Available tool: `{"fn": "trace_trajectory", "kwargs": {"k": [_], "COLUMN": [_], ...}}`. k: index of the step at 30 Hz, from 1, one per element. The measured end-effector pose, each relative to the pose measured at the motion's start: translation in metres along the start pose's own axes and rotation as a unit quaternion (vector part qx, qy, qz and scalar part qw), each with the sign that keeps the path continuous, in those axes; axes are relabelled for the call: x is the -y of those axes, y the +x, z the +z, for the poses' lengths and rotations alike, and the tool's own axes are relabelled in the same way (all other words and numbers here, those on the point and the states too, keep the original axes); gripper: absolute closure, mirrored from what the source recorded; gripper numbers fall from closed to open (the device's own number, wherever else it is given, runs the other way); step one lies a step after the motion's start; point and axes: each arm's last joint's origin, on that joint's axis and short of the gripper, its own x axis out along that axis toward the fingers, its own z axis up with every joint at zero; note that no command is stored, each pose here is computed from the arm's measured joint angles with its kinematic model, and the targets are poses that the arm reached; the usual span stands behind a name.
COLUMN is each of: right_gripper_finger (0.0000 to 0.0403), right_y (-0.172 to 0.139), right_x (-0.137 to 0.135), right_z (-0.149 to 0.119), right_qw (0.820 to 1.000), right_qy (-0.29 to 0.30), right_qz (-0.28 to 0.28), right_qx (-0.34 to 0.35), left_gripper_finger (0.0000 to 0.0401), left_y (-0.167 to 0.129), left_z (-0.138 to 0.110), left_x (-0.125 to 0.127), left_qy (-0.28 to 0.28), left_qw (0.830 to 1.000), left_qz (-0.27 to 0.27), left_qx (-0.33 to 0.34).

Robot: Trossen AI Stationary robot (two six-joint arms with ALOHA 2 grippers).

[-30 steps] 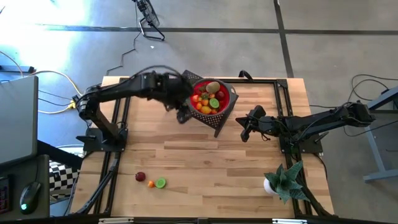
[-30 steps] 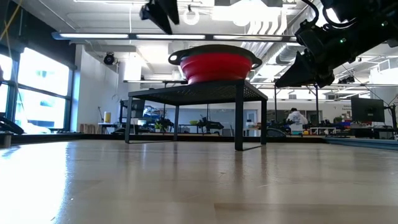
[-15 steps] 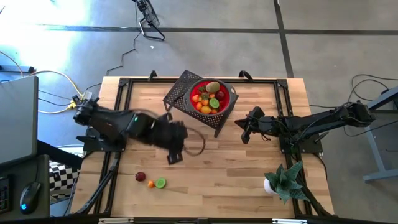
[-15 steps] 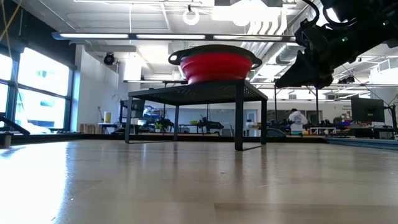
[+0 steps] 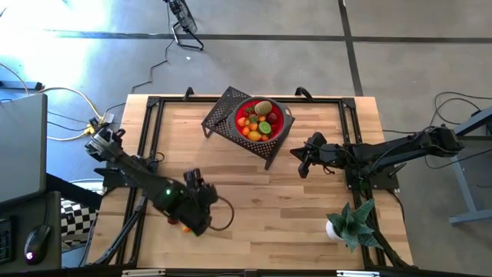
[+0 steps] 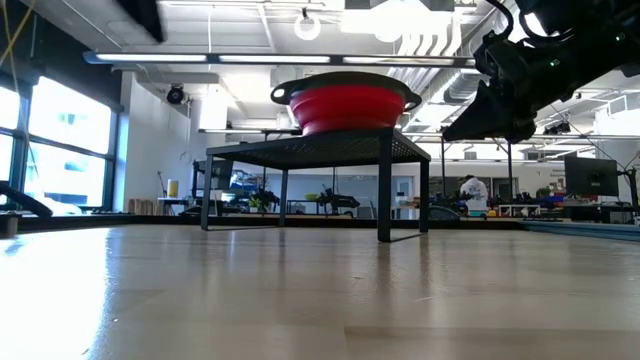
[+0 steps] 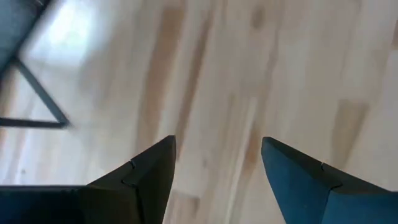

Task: Pick & Place Fruit
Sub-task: Put the sliced kiwi into the strainer bowl on the shelf

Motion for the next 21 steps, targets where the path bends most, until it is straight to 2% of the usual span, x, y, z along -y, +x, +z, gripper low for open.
{"fn": "trace_trajectory", "kwargs": {"k": [5, 10, 15, 21], "right_gripper_finger": [0.0401, 0.0401, 0.0401, 0.0401], "right_y": [0.0, 0.0, 0.0, 0.0], "right_x": [0.0, 0.0, 0.0, 0.0], "right_z": [0.0, 0.0, 0.0, 0.0], "right_qw": [1.0, 1.0, 1.0, 0.999], "right_qy": [0.022, 0.023, 0.025, 0.049], "right_qz": [-0.002, -0.003, -0.004, -0.004], "right_qx": [0.001, 0.001, 0.002, 0.001], "left_gripper_finger": [0.0172, 0.0172, 0.0172, 0.0172], "left_y": [0.011, 0.015, 0.015, 0.013], "left_z": [-0.03, -0.051, -0.057, -0.051], "left_x": [0.017, 0.036, 0.05, 0.06], "left_qy": [0.022, 0.031, 0.025, 0.002], "left_qw": [0.998, 0.994, 0.991, 0.981], "left_qz": [-0.029, -0.085, -0.13, -0.194], "left_qx": [-0.047, -0.064, -0.036, -0.029]}}
